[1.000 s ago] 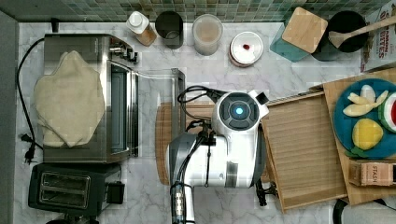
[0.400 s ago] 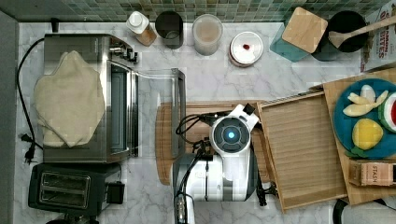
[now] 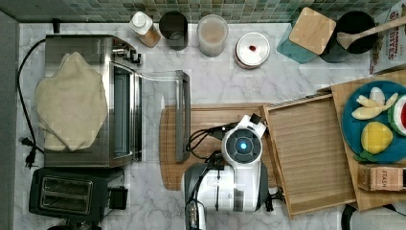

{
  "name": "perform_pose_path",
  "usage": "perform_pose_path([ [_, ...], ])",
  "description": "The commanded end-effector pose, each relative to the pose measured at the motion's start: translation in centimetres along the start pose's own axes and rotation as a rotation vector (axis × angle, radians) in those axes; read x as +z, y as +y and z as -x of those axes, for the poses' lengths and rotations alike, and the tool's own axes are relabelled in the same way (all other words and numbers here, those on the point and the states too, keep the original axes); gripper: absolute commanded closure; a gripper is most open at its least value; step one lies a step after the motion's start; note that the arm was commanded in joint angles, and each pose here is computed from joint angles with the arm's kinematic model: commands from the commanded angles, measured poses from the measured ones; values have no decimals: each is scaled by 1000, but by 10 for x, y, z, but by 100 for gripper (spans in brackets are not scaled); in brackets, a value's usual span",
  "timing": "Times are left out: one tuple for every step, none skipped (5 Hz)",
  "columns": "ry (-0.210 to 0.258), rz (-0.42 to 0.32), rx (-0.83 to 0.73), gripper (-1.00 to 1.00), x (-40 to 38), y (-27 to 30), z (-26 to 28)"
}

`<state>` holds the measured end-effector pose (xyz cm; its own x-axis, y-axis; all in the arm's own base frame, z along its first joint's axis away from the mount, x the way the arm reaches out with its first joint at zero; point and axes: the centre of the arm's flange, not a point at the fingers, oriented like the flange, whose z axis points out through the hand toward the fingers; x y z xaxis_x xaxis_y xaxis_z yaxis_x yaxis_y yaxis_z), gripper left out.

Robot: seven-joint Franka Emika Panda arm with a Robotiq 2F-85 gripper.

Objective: Close the drawer.

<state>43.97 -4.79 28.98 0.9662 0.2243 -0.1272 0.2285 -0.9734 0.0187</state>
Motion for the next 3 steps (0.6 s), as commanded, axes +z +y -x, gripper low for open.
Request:
perform_pose_path([
  [-42, -11, -8, 100, 12, 63, 8],
  [-76, -19, -8, 100, 18, 77, 10],
  [-89, -36, -27, 100, 24, 97, 18],
])
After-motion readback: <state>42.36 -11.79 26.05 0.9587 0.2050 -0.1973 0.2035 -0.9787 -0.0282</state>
